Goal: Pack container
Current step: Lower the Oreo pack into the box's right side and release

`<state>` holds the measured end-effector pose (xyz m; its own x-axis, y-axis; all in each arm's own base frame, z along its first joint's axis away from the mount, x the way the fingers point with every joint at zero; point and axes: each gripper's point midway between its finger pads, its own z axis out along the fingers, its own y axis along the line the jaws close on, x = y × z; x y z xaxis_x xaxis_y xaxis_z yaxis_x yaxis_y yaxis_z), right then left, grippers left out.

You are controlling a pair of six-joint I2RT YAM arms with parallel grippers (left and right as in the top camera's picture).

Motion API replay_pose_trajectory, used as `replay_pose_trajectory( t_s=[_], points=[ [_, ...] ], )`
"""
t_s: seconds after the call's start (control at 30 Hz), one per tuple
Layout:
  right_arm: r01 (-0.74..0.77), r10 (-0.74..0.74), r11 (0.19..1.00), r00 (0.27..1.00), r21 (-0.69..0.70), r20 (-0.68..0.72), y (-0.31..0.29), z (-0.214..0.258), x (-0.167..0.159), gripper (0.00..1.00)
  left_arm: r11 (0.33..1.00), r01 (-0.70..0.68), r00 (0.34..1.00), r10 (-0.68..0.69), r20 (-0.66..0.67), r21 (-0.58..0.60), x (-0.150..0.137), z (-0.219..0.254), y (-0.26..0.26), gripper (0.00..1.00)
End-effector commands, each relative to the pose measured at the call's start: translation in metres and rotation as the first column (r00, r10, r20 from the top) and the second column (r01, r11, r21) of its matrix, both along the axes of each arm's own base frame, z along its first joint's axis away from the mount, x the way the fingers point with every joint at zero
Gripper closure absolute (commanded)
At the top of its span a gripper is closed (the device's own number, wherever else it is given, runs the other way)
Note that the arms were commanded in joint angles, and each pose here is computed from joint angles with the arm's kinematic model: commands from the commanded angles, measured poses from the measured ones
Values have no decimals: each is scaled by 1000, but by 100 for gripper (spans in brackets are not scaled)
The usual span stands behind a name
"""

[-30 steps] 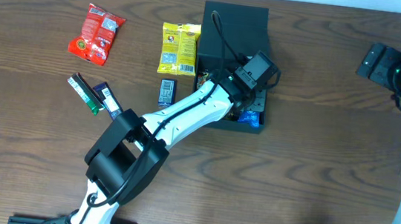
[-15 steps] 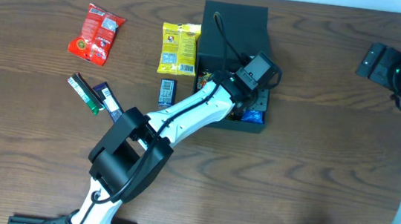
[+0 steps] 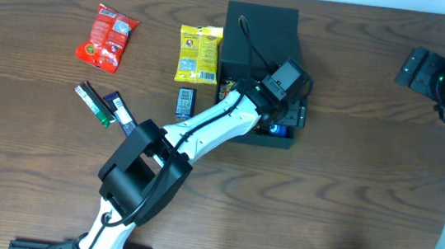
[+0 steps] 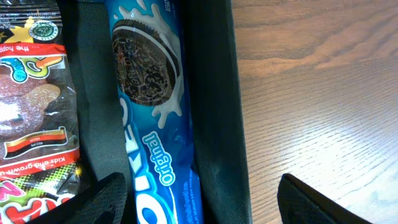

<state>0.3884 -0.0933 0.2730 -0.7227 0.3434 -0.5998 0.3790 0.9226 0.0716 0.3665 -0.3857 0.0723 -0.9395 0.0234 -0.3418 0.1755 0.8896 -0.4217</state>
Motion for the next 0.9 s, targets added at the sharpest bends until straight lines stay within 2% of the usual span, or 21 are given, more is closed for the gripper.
replay_pose_trajectory(
  t_s=[0.0,0.13,0.23,0.33,0.43,0.57,0.63,0.7,0.77,0.8,0.87],
  points=[
    [8,-8,1000,999,-1,32,-2,12,-2,4,1000,8,1000,-8,16,-9,3,7,-3,21],
    [8,-8,1000,999,-1,32,-2,12,-2,4,998,55,995,-56,79,8,7,20,-3,25],
    [8,-8,1000,999,-2,32,-2,12,-2,4,997,56,987,-63,149,49,16,33,7,32],
    [9,-9,1000,999,-2,32,-2,12,-2,4,993,-57,975,32,219,108,33,58,39,37],
    [8,-8,1000,999,-3,36,-2,13,-1,4,963,-214,943,159,291,166,47,92,91,36],
    [4,-3,1000,999,-11,53,-3,15,2,3,903,-318,909,204,363,288,57,124,166,30],
    [0,1,1000,998,-16,60,-4,17,4,2,873,-363,908,254,334,324,56,124,197,31],
    [0,1,1000,998,-19,70,-4,18,6,2,820,-456,884,373,282,345,52,116,232,31],
    [1,1,1000,996,-22,85,-5,21,9,2,745,-562,827,516,222,360,46,108,269,32],
    [1,1,1000,995,-25,99,-5,23,11,2,684,-629,771,608,188,369,41,103,292,32],
    [1,2,1000,993,-30,120,-7,26,17,1,621,-683,713,682,164,385,38,100,321,32]
  ],
)
